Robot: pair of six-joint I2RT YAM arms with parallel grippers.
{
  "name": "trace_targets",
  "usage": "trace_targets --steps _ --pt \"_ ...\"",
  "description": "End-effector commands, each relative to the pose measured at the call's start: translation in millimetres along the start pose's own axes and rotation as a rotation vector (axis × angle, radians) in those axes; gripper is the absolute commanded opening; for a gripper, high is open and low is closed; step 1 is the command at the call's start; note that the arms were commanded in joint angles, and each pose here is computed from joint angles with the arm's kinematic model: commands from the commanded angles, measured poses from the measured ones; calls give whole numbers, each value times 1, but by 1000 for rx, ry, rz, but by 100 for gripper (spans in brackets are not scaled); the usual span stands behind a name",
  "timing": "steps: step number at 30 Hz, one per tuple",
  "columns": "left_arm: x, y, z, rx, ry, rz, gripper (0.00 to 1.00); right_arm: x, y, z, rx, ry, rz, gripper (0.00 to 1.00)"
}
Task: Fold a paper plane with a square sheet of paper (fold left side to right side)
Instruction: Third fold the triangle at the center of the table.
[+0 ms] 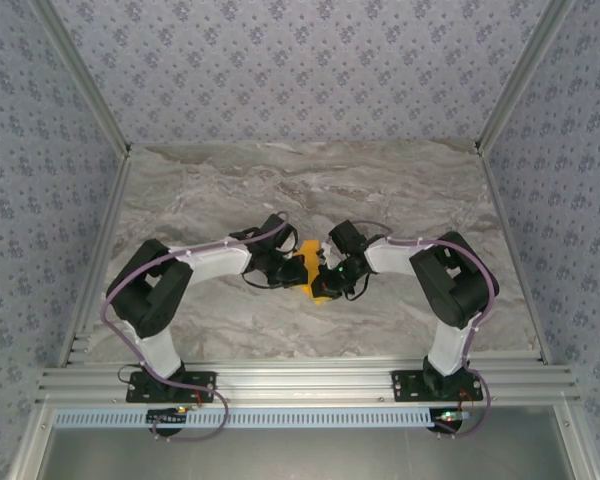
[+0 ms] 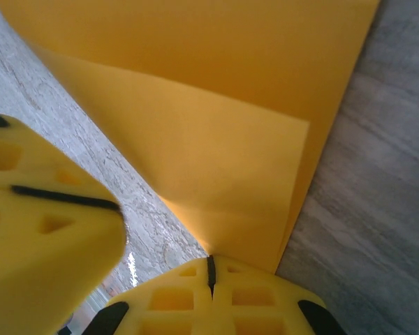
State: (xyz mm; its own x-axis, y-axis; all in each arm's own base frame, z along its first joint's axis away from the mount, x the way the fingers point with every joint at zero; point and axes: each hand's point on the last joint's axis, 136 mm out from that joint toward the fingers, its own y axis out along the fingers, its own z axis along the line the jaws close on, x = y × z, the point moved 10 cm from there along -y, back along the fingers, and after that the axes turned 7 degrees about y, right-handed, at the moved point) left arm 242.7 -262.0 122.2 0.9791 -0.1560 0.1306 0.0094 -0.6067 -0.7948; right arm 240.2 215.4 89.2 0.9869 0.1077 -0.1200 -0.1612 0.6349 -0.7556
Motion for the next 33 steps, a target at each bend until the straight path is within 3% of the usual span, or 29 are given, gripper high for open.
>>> trace_targets --steps 1,7,19,33 --pt "0 9 -5 -28 5 10 0 -16 11 -40 -225 116 56 0" --pt "-4 21 4 7 -12 34 0 -16 11 -41 -239 117 62 0" --pt "-19 26 34 203 -27 60 0 -16 13 -43 -260 116 82 0" --pt "-4 3 66 332 -12 -66 0 -18 13 -43 -258 118 93 0"
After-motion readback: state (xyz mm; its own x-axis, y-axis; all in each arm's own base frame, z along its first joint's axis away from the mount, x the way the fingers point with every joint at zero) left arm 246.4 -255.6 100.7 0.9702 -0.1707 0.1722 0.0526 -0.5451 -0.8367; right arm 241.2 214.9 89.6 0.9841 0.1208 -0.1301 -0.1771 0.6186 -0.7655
